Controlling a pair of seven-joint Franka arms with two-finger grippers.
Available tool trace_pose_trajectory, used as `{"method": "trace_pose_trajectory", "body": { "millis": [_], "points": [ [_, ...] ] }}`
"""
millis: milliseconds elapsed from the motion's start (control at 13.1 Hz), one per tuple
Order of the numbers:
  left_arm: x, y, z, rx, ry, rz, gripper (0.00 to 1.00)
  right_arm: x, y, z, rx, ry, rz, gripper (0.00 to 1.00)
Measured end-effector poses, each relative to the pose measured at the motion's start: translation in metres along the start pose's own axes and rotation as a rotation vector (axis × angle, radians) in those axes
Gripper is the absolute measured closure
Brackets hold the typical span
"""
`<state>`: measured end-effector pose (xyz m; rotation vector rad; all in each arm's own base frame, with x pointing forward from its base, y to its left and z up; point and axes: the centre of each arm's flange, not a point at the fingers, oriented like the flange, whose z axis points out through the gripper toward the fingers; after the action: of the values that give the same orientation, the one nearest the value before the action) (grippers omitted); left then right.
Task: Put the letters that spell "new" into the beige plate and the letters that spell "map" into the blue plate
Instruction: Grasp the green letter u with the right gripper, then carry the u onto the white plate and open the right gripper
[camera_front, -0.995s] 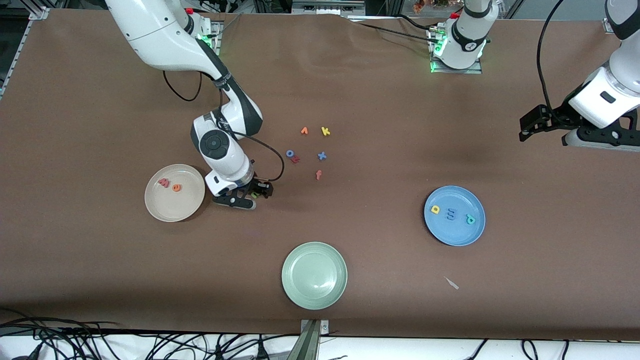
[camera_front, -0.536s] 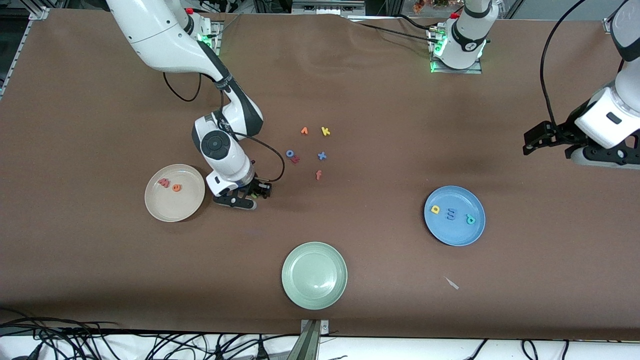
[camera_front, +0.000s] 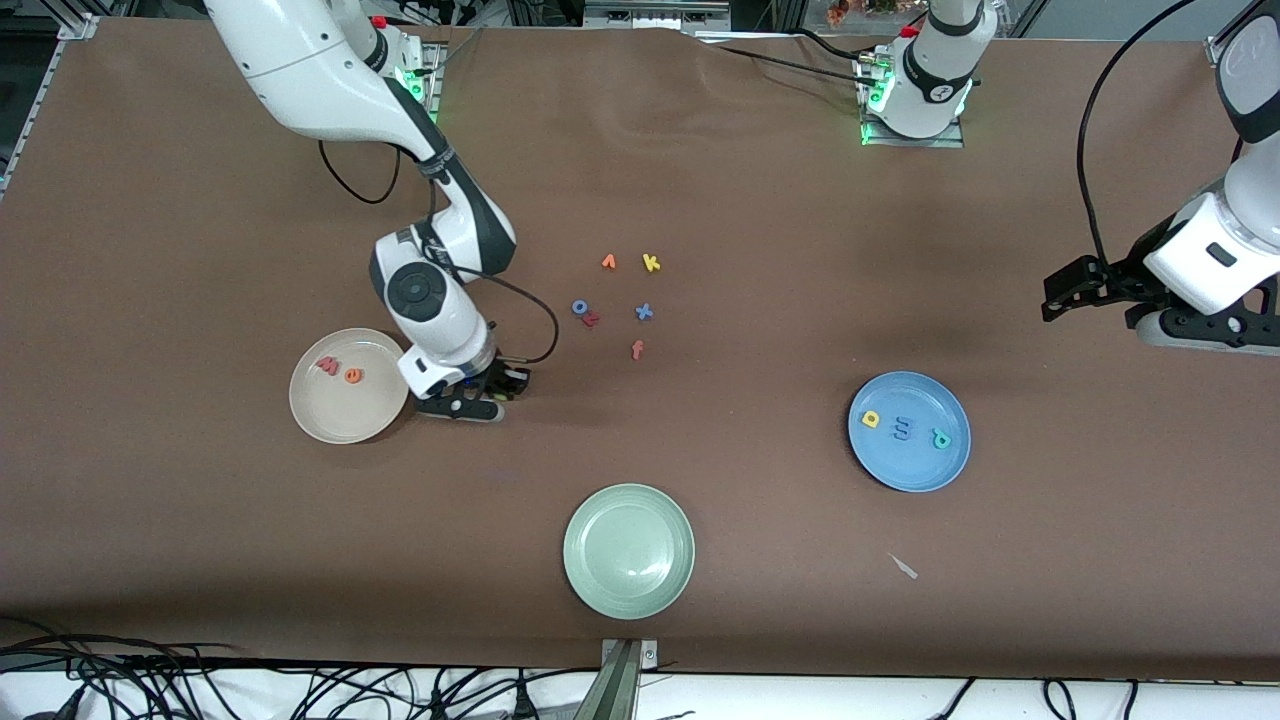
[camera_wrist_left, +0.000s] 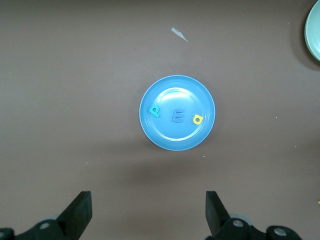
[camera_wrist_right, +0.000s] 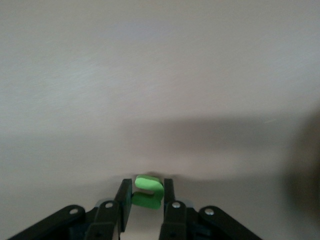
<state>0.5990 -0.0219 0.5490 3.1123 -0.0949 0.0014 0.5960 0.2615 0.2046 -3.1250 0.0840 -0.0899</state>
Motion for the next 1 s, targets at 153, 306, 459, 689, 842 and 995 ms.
{"method": "trace_pose_trajectory", "body": {
  "millis": [153, 306, 459, 689, 842, 995],
  "points": [
    [0.003, -0.002, 0.005, -0.001, -0.008, -0.002, 0.00, 0.019, 0.049, -0.036, -0.050, -0.037, -0.093, 0.70],
    [0.003, -0.004, 0.005, -0.001, -0.006, -0.006, 0.00, 0.029, 0.104, -0.064, -0.069, -0.072, -0.156, 0.70],
    [0.004, -0.004, 0.003, -0.001, -0.003, -0.006, 0.00, 0.020, 0.145, -0.068, -0.073, -0.099, -0.164, 0.70],
    [0.004, -0.003, 0.003, -0.001, -0.002, -0.004, 0.00, 0.002, 0.155, -0.057, -0.071, -0.113, -0.163, 0.64],
    [0.004, -0.003, 0.003, -0.001, -0.003, -0.004, 0.00, 0.001, 0.152, -0.057, -0.063, -0.108, -0.161, 0.47],
    [0.004, -0.003, 0.004, -0.001, -0.004, -0.004, 0.00, 0.005, 0.150, -0.065, -0.057, -0.090, -0.158, 0.27]
  ]
}}
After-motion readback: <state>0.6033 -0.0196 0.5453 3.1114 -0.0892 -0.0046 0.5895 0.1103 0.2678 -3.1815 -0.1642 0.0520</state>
